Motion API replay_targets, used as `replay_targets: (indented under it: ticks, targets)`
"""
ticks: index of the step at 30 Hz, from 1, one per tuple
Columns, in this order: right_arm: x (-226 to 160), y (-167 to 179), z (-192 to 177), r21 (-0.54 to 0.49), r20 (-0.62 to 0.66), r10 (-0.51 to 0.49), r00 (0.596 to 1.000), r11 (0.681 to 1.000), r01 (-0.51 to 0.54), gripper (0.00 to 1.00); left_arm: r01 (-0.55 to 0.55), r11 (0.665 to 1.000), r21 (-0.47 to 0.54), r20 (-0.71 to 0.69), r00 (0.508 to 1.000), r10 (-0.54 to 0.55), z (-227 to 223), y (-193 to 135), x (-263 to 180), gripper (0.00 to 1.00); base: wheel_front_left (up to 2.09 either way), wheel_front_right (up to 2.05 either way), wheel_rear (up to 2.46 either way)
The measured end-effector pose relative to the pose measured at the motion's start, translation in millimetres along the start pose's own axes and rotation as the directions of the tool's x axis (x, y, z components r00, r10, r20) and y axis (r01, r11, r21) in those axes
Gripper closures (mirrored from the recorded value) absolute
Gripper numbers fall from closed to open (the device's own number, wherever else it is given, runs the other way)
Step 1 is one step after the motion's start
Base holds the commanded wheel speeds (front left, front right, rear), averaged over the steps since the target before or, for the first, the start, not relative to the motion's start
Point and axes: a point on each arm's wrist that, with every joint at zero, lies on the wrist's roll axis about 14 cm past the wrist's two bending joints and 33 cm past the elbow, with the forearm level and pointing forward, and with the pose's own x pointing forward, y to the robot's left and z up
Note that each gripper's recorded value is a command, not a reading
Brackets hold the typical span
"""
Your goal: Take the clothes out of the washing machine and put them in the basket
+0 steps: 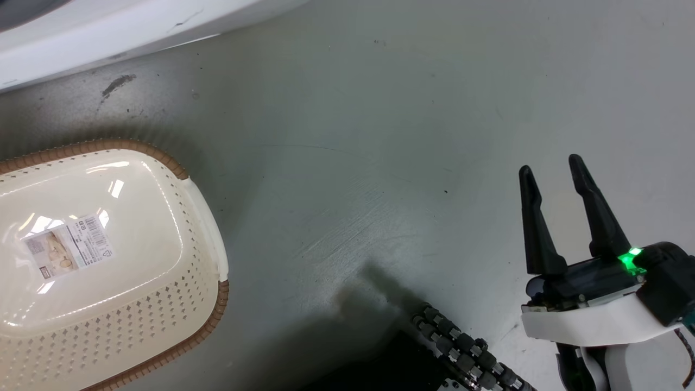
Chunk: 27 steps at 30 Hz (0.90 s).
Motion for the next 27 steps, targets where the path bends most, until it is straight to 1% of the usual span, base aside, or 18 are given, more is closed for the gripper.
replay_targets:
  ticks: [4, 6, 12, 17, 19, 23, 25, 27]
  targets:
    - [1, -1, 3, 0.002, 0.011, -0.003, 1.000, 1.000, 0.003, 0.00, 0.014, 1.000, -0.017, -0.022, 1.000, -0.015, -4, -2, 2, 0.00, 0.00, 0.00, 0.00]
    - [2, 0, 4, 0.003, 0.014, 0.001, 1.000, 1.000, -0.001, 0.00, 0.019, 1.000, -0.021, -0.033, 0.999, -0.020, -5, -2, 3, 1.00, 0.00, 0.00, 0.00]
    - [5, 3, 3, 0.004, 0.014, 0.008, 1.000, 1.000, -0.008, 0.00, 0.023, 1.000, -0.010, 0.004, 1.000, -0.023, 0, -2, 4, 1.00, 0.00, 0.00, 0.00]
    - [11, 4, 10, -0.002, 0.040, 0.019, 0.999, 1.000, -0.019, 0.00, 0.010, 1.000, -0.014, 0.097, 0.995, -0.009, 13, 5, 0, 1.00, 0.00, 0.00, 0.00]
    - [12, 3, 15, -0.004, 0.055, 0.019, 0.998, 1.000, -0.019, 0.00, 0.005, 0.999, -0.039, 0.172, 0.985, 0.002, 26, 10, -4, 1.00, 0.00, 0.00, 0.00]
    - [15, 0, 29, -0.007, 0.098, 0.015, 0.995, 1.000, -0.015, 0.00, 0.016, 0.998, -0.068, 0.300, 0.954, 0.005, 50, 7, -16, 1.00, 0.00, 0.00, 0.00]
    - [16, -4, 35, -0.016, 0.117, 0.007, 0.993, 1.000, -0.005, 0.00, 0.028, 0.996, -0.081, 0.354, 0.935, 0.003, 57, 1, -22, 1.00, 0.00, 0.00, 0.00]
    - [15, -9, 41, -0.023, 0.135, -0.004, 0.991, 1.000, 0.007, 0.00, 0.037, 0.997, -0.065, 0.395, 0.919, -0.009, 59, -8, -29, 1.00, 0.00, 0.00, 0.00]
